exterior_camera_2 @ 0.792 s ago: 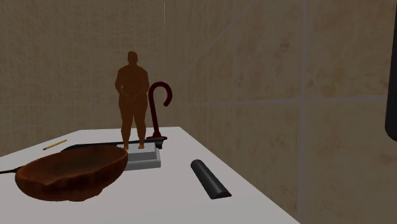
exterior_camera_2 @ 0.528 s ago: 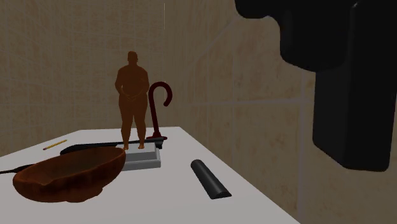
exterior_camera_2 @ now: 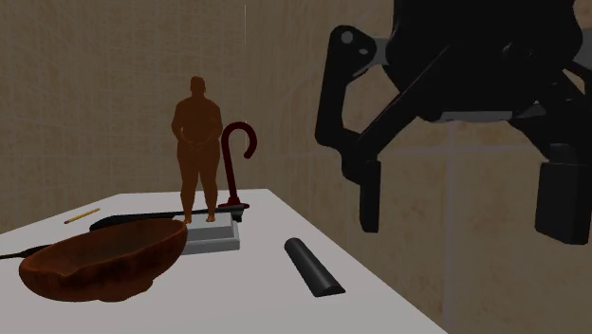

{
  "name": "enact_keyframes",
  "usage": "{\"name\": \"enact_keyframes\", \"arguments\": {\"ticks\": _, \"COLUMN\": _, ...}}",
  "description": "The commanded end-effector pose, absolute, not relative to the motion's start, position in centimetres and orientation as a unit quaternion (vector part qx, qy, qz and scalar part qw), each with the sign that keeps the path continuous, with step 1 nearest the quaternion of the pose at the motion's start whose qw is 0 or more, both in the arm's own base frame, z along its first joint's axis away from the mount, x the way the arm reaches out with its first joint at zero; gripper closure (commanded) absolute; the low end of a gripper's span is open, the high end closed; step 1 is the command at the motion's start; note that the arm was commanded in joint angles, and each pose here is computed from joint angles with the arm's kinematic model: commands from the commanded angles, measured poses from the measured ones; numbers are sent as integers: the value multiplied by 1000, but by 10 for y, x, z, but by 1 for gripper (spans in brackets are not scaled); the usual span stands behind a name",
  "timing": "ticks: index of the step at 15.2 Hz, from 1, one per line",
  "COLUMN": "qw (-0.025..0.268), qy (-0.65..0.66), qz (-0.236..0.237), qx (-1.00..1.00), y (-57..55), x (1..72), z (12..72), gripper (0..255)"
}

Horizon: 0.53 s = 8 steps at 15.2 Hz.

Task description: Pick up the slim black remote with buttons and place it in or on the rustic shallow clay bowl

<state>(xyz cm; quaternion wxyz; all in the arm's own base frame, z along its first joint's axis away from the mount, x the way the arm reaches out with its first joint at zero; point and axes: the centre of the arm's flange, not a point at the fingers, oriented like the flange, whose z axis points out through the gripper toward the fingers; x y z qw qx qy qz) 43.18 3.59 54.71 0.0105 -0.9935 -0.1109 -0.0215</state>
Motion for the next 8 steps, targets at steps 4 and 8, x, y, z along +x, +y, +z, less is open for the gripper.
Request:
{"name": "enact_keyframes", "arguments": {"ticks": 4, "qw": 17, "qy": -153, "qz": -12, "qx": -988, "y": 62, "x": 494, "z": 524, "gripper": 0}}
{"name": "enact_keyframes", "arguments": {"ticks": 8, "qw": 23, "qy": -185, "qz": -5, "qx": -982, "y": 87, "x": 540, "z": 508, "gripper": 0}}
